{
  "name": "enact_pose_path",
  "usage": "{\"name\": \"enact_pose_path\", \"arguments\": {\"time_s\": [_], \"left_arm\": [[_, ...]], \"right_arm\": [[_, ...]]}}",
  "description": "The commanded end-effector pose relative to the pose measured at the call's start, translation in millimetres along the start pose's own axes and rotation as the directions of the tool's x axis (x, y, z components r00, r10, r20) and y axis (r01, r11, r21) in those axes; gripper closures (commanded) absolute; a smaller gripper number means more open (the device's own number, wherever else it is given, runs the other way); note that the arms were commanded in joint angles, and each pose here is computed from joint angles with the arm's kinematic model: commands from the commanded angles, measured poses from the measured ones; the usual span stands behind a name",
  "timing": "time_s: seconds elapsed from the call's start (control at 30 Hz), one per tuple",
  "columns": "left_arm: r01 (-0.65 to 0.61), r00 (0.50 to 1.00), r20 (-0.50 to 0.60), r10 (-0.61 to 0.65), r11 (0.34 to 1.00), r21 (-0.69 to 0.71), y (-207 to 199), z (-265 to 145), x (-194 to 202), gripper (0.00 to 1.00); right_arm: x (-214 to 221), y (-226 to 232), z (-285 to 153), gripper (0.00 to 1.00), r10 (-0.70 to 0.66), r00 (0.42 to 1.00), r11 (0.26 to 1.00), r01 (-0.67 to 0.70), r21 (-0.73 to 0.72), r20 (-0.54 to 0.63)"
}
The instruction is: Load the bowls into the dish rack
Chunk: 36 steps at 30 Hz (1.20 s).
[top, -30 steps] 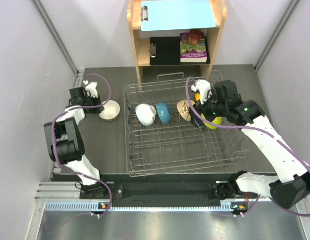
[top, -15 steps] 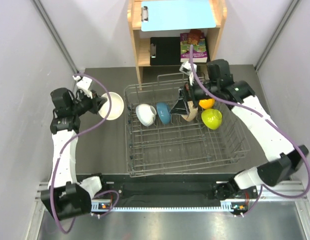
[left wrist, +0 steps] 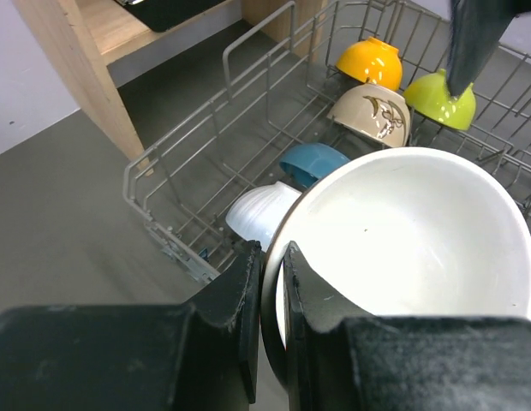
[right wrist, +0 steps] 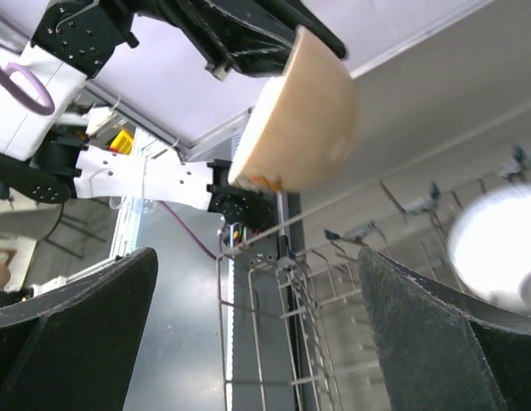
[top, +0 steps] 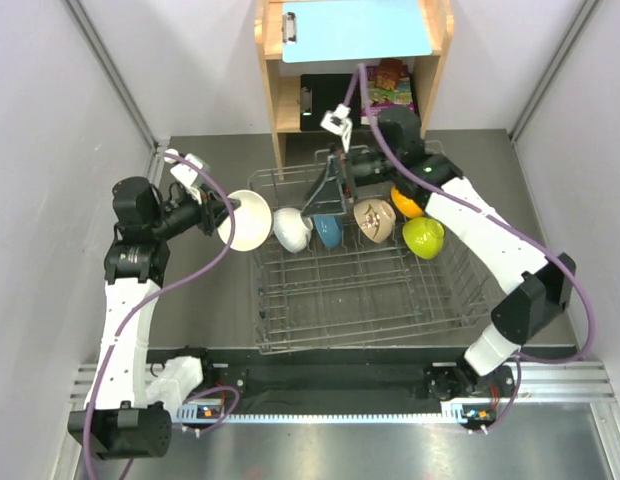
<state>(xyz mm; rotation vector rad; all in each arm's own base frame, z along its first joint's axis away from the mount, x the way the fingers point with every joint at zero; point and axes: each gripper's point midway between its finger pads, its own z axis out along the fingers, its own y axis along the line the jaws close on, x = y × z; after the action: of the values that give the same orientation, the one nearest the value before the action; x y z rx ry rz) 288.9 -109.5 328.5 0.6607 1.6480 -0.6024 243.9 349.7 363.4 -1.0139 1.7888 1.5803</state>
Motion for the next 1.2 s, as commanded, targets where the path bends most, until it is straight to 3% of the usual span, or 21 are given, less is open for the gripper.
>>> {"name": "enact_pose_path", "arguments": {"time_s": [0.0,0.33,0.8,1.17], "left_arm": [[-0.041,0.997,0.069,0.04,0.999,0.013,-8,1,-25,1.0],[-0.02,0.996,0.091,0.014,0.998,0.066,-21,3,-30,1.0],[0.01,0.998,0.067,-0.014,0.997,0.07,-21,8,-9,1.0],[0.015,0.997,0.08,-0.02,0.998,0.065,-22,6,-13,1.0]], "right_arm": [[3,13,36,0.0,-0.044,0.998,0.995,0.041,-0.091,-0.038],[24,-14,78,0.0,0.019,0.99,0.992,-0.036,-0.124,-0.137],[15,17,76,0.0,0.021,0.986,0.957,-0.068,-0.282,-0.167],[16,-2,95,0.0,0.076,0.982,0.952,-0.123,-0.279,-0.174]]}}
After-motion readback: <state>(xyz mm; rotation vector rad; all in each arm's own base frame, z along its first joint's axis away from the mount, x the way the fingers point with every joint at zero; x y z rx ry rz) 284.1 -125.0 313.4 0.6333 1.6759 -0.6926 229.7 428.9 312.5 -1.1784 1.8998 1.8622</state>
